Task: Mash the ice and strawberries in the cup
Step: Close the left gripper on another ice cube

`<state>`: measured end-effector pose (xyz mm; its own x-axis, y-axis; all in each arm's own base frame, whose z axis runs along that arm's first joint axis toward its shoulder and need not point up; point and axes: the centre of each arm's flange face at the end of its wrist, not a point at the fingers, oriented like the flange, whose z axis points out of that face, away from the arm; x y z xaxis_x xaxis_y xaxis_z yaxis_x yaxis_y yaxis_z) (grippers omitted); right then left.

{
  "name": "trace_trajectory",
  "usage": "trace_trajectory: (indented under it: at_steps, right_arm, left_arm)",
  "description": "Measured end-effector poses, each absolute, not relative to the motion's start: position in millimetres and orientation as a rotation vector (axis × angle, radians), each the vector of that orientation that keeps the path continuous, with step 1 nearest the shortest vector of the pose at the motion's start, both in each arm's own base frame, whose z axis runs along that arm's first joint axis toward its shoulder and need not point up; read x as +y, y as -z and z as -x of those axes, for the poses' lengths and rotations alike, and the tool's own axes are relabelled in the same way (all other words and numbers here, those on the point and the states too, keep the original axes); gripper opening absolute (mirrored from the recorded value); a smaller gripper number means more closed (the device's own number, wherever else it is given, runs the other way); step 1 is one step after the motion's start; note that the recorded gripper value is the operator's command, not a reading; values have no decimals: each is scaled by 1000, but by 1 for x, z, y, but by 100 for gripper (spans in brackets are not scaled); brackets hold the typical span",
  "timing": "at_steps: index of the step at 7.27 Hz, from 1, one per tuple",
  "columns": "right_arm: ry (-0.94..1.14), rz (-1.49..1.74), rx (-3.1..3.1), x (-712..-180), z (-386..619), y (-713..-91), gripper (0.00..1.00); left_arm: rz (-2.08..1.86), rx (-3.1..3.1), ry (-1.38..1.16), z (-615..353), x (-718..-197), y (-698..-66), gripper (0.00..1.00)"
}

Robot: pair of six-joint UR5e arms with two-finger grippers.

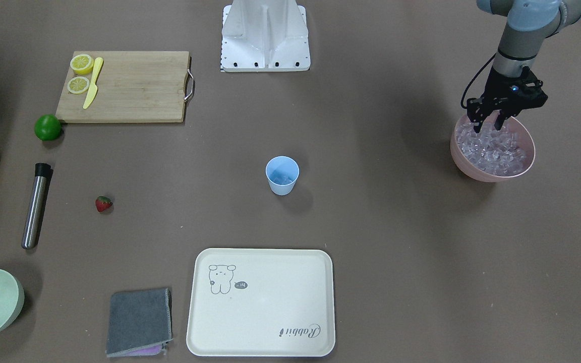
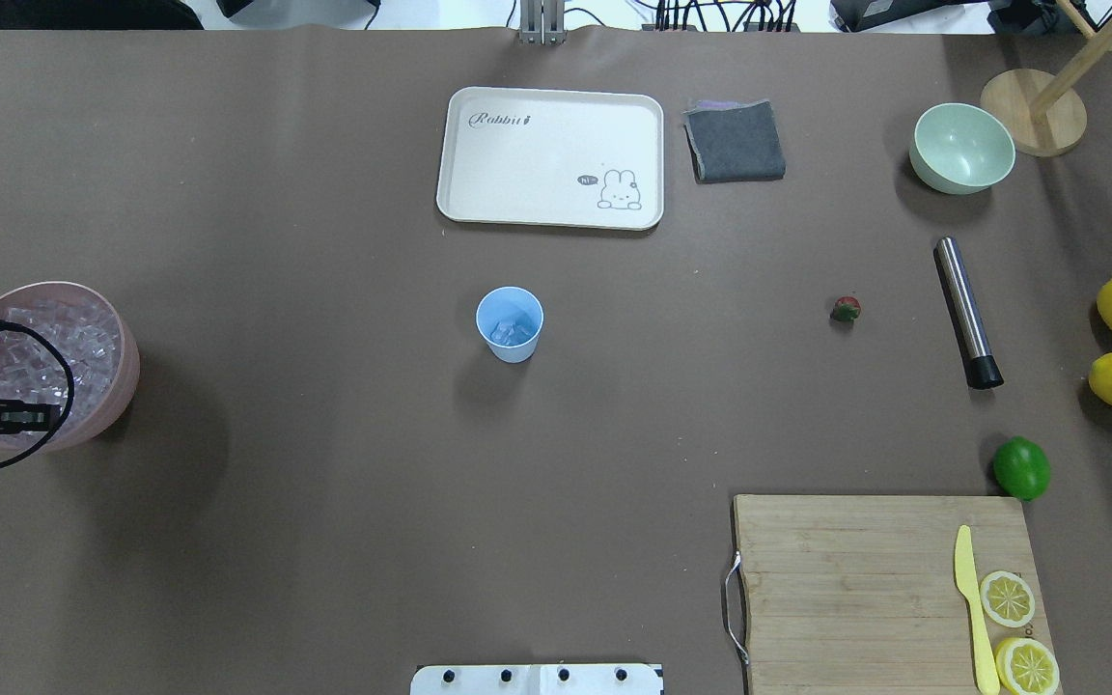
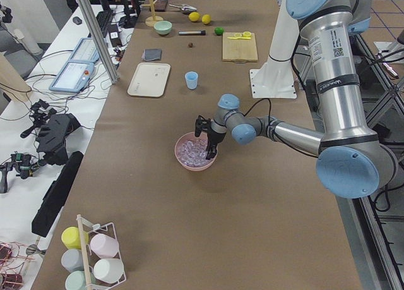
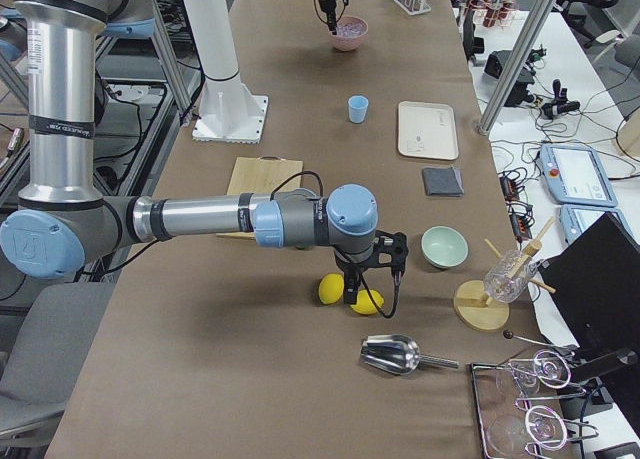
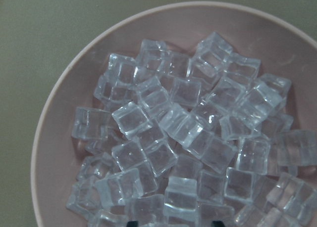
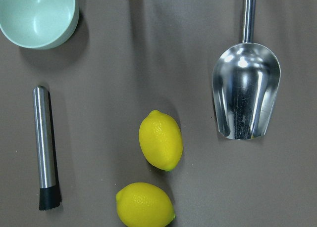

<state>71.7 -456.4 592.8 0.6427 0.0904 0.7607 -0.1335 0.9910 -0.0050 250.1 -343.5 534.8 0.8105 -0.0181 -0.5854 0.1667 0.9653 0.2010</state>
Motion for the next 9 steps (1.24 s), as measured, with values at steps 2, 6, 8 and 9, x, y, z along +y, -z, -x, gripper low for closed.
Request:
trace_trajectory:
  at_steps: [2,6,8,9]
  right_arm:
    - [-127,-55,-863,-457,-72,-592,100]
    - [-128,-54,-862,-457,-72,-593,100]
    - [-127,-55,-862,-458,-72,-592,100]
    - [-127,-55,-862,-458,-72,-592,100]
  left_arm:
    - [-250,613,88,-248,-343,-537,43]
    - [-257,625,80,-250,-345,-531,0]
    - [-288,620,46,-235,-355,-528,0]
    - [-307,625,61,-214,-370,-524,0]
